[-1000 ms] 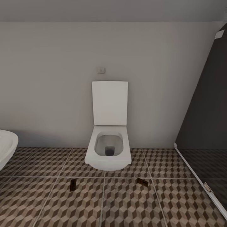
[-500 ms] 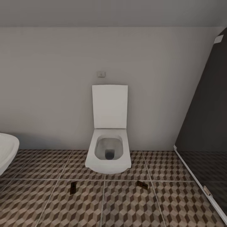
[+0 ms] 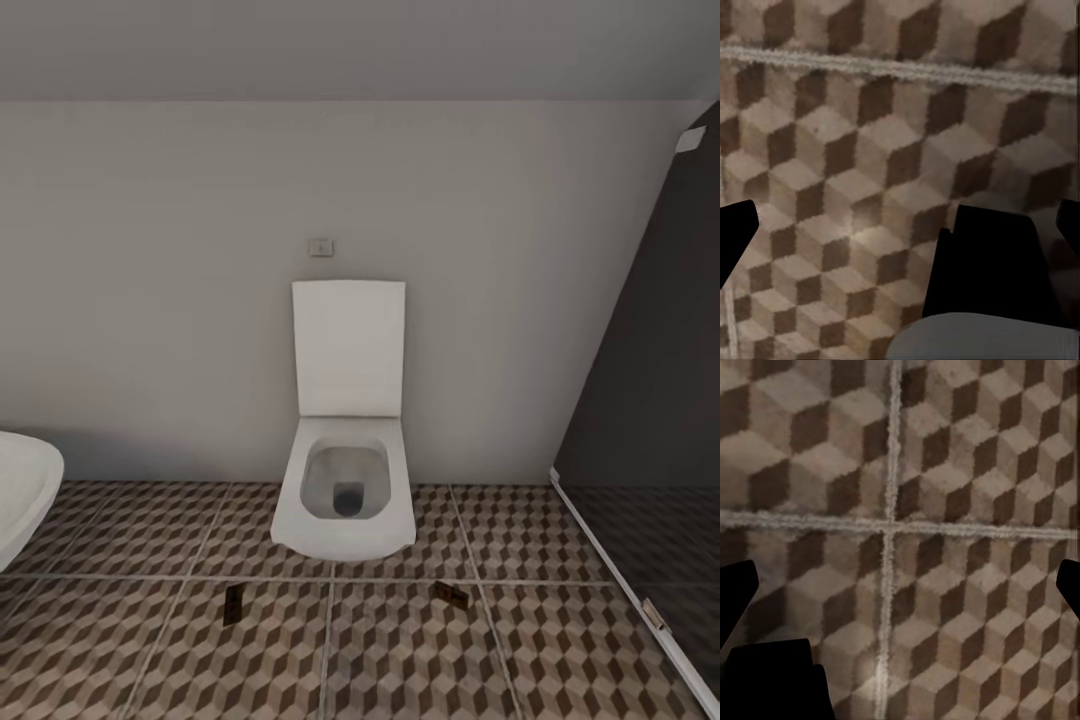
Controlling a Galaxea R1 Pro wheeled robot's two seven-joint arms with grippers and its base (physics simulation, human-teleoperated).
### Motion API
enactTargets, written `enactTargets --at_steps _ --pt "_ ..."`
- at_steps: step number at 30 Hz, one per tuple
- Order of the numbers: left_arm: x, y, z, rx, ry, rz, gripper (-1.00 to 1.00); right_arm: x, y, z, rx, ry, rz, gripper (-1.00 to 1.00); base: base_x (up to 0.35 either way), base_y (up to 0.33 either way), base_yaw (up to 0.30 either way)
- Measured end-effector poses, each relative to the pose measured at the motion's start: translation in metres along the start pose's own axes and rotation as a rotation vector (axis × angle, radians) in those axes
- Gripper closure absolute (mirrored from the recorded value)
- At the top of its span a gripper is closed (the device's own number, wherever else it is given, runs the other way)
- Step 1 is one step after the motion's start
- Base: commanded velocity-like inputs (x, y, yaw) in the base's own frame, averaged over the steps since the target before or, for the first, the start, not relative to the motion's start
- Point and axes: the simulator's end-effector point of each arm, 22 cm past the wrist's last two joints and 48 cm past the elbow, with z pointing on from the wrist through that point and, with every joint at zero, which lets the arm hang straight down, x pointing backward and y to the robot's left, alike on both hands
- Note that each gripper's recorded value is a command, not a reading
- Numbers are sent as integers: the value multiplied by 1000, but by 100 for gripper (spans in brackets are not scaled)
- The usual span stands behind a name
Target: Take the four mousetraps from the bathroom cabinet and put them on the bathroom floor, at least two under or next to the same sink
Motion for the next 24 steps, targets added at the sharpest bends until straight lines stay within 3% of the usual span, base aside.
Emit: enactTargets --at_steps 24 --pt "-19 10 -49 2 0 -1 -100 -27 -20 -41 0 1 0 -100 0 0 0"
